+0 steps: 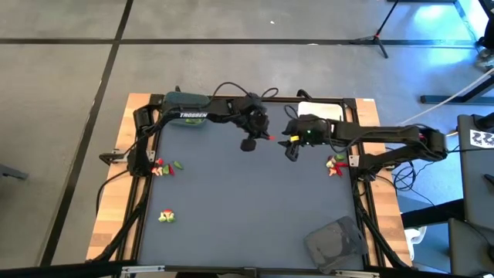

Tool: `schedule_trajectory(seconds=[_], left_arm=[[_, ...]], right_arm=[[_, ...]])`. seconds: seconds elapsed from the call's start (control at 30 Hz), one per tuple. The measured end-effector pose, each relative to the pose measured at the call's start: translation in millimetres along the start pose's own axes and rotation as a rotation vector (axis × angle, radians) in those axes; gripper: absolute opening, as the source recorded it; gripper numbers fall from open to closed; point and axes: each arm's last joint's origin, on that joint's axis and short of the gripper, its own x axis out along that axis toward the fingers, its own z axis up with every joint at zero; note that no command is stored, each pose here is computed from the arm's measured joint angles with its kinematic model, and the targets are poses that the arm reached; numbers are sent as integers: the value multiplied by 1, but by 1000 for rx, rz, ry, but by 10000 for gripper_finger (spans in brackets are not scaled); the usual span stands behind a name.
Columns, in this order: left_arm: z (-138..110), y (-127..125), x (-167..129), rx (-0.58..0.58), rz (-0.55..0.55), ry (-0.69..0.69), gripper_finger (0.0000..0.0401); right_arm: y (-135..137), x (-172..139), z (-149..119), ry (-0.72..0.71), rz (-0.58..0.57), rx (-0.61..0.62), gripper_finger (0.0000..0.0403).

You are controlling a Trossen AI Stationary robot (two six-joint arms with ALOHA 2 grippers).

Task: Sort produce into baskets
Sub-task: Put the red chili pepper into the white bin

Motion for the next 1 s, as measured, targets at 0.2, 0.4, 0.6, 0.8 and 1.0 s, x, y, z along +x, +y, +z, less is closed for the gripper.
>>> schedule_trajectory(seconds=[0.2, 0.4, 0.6, 0.8, 1.0], left_arm=[[5, 0, 1, -6, 19, -42, 13], [6, 0, 1, -14, 21, -46, 14], [7, 1, 1, -24, 28, -62, 15], [8, 1, 1, -45, 28, -63, 15], [8, 2, 1, -62, 29, -66, 16]], right_arm=[[1, 11, -1, 14, 10, -43, 208], [1, 16, 5, -50, 3, -79, 152], [1, 16, 5, -52, -6, -105, 82], [1, 16, 3, -39, -18, -110, 31], [1, 15, 3, -32, -16, -111, 13]])
